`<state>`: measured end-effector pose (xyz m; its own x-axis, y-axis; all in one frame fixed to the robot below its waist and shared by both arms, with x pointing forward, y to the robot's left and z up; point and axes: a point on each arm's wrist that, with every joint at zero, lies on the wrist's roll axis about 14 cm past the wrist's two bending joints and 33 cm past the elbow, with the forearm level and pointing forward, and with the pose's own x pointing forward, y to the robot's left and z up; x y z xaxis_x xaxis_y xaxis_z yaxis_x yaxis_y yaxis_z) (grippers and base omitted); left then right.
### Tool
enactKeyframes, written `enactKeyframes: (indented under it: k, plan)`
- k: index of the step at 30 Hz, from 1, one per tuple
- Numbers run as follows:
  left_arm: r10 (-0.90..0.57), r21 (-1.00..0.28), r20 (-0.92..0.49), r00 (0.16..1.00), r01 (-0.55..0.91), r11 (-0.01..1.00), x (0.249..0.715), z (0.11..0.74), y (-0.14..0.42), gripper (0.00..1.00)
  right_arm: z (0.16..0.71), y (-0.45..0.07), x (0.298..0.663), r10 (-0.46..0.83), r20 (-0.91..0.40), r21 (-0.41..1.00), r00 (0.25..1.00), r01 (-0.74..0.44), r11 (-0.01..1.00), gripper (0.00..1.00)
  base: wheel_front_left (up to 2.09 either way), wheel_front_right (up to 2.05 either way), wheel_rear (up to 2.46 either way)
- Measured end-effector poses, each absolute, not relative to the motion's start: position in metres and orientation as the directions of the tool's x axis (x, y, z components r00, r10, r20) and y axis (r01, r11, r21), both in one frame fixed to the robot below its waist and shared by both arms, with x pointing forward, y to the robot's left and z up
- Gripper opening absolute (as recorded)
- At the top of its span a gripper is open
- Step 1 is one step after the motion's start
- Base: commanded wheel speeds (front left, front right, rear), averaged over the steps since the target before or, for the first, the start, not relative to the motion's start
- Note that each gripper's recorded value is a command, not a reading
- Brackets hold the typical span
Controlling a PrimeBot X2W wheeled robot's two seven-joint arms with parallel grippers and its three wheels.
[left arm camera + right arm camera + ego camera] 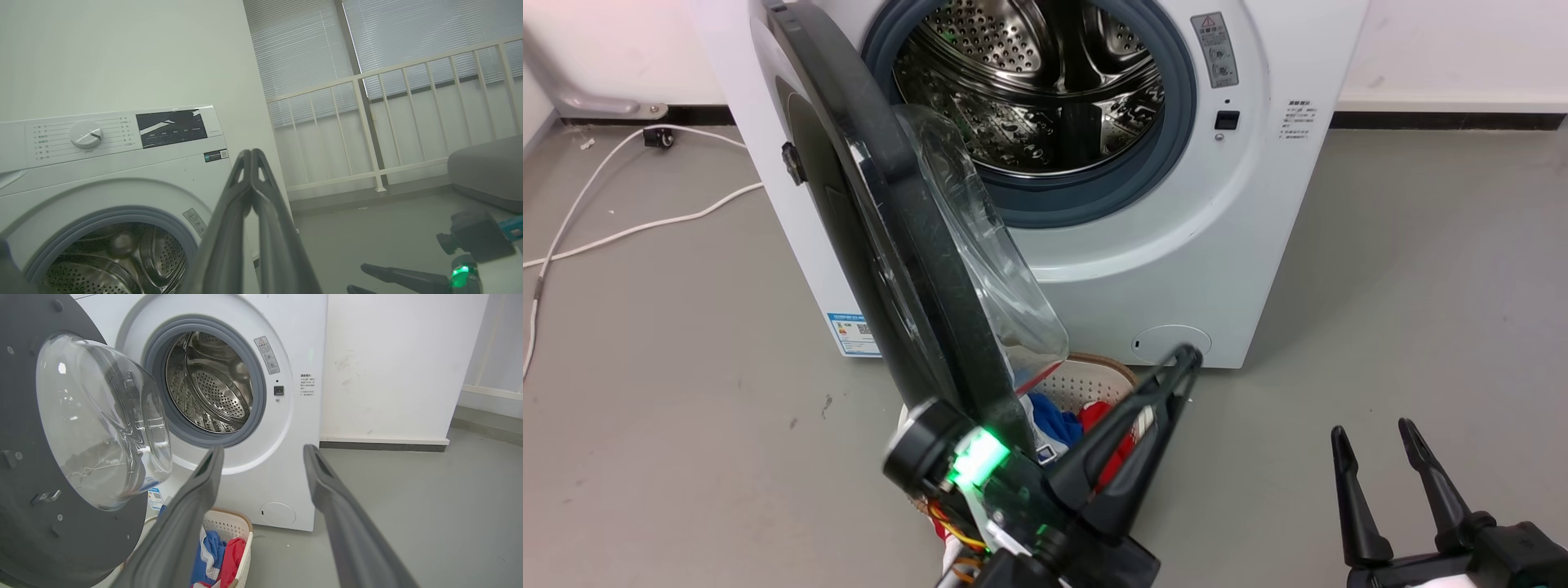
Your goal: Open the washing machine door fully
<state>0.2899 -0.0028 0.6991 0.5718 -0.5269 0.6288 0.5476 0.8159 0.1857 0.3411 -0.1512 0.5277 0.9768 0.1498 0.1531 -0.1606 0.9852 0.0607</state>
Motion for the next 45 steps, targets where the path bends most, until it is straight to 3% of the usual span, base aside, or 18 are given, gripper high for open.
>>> enactKeyframes:
  k: [11,23,31,45]
  plan:
    - [-0.563,0.105,0.432,0.704,0.581,0.807,0.311,0.624,-0.006,0.00,0.520,-0.146,0.351,0.167,0.129,0.060,0.977,-0.176,0.983,1.00,0.00,0.00,0.00]
    - [-0.513,0.022,0.256,0.820,0.525,0.851,0.330,0.563,0.012,0.00,0.515,-0.138,0.361,0.187,0.116,0.063,0.975,-0.195,0.979,1.00,0.00,0.00,0.00]
    - [-0.421,-0.010,0.176,0.890,0.429,0.903,0.338,0.536,0.039,0.00,0.509,-0.134,0.366,0.203,0.100,0.066,0.974,-0.210,0.975,1.00,0.00,0.00,0.00]
    - [-0.194,-0.020,0.158,0.968,0.200,0.980,0.323,0.532,0.104,0.00,0.506,-0.105,0.369,0.287,0.091,0.091,0.954,-0.295,0.951,1.00,0.00,0.00,0.00]
